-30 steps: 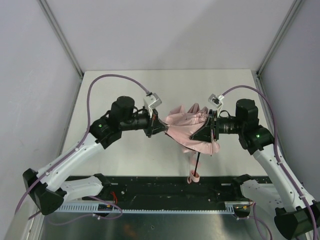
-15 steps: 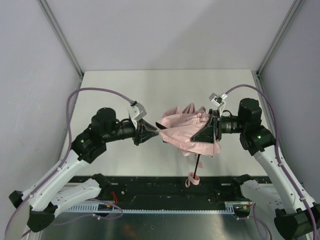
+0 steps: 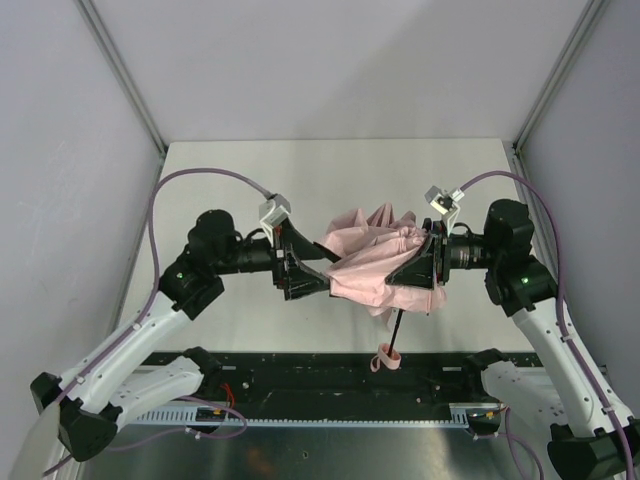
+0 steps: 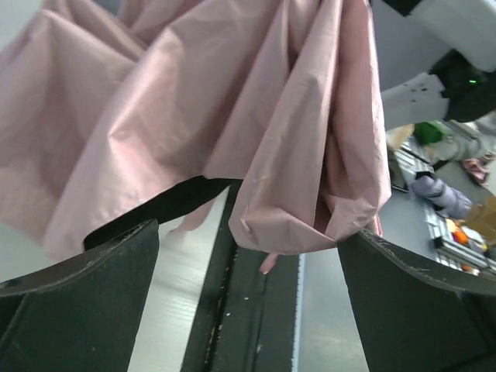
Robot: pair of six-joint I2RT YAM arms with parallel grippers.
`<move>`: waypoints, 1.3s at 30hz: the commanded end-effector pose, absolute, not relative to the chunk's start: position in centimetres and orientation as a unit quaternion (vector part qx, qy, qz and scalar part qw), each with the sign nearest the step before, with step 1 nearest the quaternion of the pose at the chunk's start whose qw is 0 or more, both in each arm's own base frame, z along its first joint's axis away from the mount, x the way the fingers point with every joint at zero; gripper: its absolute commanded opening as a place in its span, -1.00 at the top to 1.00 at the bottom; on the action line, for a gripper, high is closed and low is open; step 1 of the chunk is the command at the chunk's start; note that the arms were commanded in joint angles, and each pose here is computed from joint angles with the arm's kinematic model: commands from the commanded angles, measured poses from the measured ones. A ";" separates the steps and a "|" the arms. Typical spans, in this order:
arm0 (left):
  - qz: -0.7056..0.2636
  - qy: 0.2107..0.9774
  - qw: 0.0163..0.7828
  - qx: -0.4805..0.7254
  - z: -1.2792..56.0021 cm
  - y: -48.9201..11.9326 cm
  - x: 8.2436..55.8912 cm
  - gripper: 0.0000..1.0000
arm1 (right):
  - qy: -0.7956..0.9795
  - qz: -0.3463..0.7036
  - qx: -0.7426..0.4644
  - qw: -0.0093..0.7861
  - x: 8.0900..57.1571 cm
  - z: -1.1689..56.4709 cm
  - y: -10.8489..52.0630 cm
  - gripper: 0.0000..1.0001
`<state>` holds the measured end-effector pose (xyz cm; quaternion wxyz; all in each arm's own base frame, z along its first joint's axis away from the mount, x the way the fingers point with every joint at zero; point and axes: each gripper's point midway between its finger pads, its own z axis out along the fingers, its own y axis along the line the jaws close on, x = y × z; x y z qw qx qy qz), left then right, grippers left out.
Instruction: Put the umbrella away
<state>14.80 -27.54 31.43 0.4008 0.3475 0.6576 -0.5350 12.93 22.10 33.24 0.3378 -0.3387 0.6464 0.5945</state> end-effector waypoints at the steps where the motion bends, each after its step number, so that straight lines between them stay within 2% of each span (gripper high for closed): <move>1: -0.606 0.592 0.390 0.362 34.6 -28.8 12.3 -0.99 | 0.611 0.588 -0.371 0.378 12.2 36.1 21.9 1.00; 3: -0.615 0.591 0.379 0.359 34.6 -29.4 12.3 -0.97 | 0.608 0.588 -0.374 0.381 12.1 36.2 21.8 1.00; 5: -0.617 0.594 0.370 0.359 34.3 -29.8 12.4 -0.77 | 0.605 0.587 -0.377 0.383 12.1 36.2 21.8 1.00; 7: -0.614 0.596 0.372 0.361 34.0 -29.9 12.7 -0.26 | 0.603 0.588 -0.379 0.383 12.0 36.3 21.8 1.00; 9: -0.603 0.604 0.380 0.358 33.7 -29.5 13.2 0.48 | 0.600 0.589 -0.382 0.384 11.9 36.5 21.7 1.00; 10: -0.591 0.613 0.388 0.352 33.4 -29.2 13.8 0.74 | 0.597 0.590 -0.383 0.386 11.8 36.6 21.6 1.00; 12: -0.563 0.635 0.409 0.336 32.4 -28.0 15.1 0.93 | 0.591 0.589 -0.387 0.392 11.5 37.0 21.4 1.00; 14: -0.531 0.654 0.435 0.319 31.3 -26.6 16.6 0.98 | 0.582 0.588 -0.393 0.401 11.0 37.6 21.1 1.00; 19: -0.444 0.696 0.480 0.297 29.8 -24.2 19.7 1.00 | 0.556 0.600 -0.406 0.407 9.5 39.6 20.9 1.00; 23: -0.425 0.708 0.486 0.286 30.3 -24.1 21.0 0.99 | 0.565 0.601 -0.395 0.404 10.2 39.3 21.0 1.00; 24: -0.426 0.708 0.484 0.286 30.6 -24.2 21.1 0.83 | 0.570 0.600 -0.390 0.404 10.6 39.1 21.1 1.00; 26: -0.428 0.707 0.486 0.285 31.5 -24.2 21.2 0.19 | 0.584 0.589 -0.373 0.416 12.1 38.8 21.2 1.00; 27: -0.423 0.706 0.494 0.281 31.9 -24.0 21.3 -0.03 | 0.601 0.575 -0.360 0.423 13.2 38.2 21.2 1.00; 29: -0.394 0.712 0.520 0.259 32.6 -22.8 22.0 -0.31 | 0.650 0.524 -0.320 0.447 16.4 37.2 20.7 1.00; 34: -0.297 0.728 0.589 0.186 33.6 -18.3 23.8 -0.54 | 0.781 0.335 -0.183 0.495 25.5 33.6 16.6 1.00; 39: -0.236 0.746 0.608 0.135 32.7 -15.7 24.3 -0.66 | 0.821 0.107 -0.055 0.559 32.3 33.5 8.9 1.00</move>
